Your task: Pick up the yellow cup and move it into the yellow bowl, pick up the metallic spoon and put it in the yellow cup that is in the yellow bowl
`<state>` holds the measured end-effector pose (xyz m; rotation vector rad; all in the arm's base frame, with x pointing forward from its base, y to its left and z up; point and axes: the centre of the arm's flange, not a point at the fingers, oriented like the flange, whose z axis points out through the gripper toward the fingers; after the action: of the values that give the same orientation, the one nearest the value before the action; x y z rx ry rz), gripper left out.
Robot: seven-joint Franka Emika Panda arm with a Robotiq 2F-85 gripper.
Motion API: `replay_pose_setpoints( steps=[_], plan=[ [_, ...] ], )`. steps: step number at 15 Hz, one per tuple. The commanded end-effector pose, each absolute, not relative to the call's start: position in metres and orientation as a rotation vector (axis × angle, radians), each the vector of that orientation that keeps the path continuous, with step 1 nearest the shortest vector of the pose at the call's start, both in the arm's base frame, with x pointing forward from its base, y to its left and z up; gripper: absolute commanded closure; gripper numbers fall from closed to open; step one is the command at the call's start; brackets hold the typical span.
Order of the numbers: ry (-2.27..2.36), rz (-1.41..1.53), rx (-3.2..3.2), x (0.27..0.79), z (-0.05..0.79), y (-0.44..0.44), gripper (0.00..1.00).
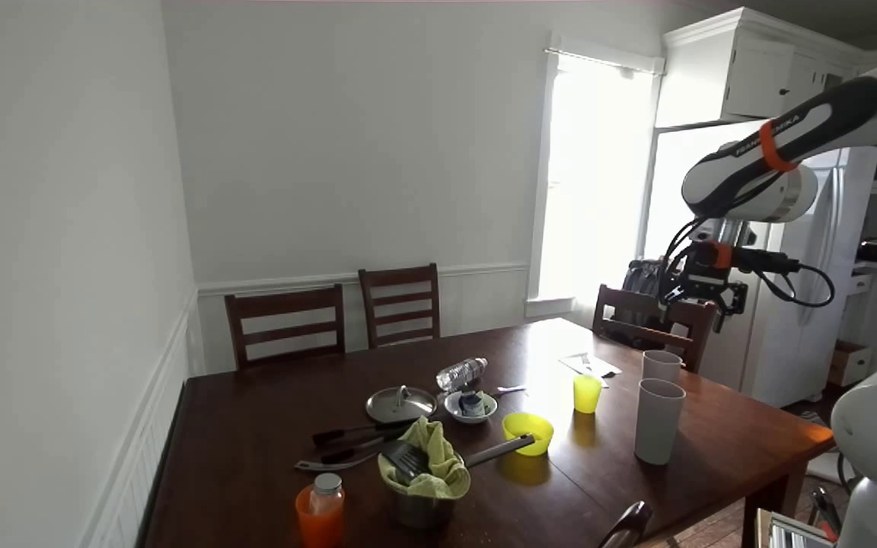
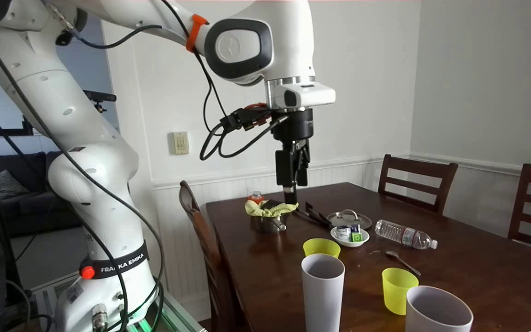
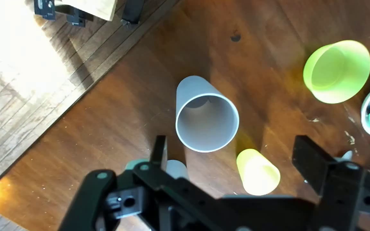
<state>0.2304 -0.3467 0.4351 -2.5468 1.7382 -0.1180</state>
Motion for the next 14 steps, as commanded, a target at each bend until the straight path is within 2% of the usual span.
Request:
replay_pose_setpoints(
  steps=[1,8,12,14],
  plan=[
    [1.781,-0.053,-2.527,0.281,0.42,-0.404,0.0],
    [1.754,0.132,-2.688,0.365,0.361,-0.426,0.0],
    [1.774,0.188,-2.659,0.37,0.328,-0.449,0.0],
    [1.765,0.2,-2.677,0.364,0.33,-0.43,0.0]
  ],
)
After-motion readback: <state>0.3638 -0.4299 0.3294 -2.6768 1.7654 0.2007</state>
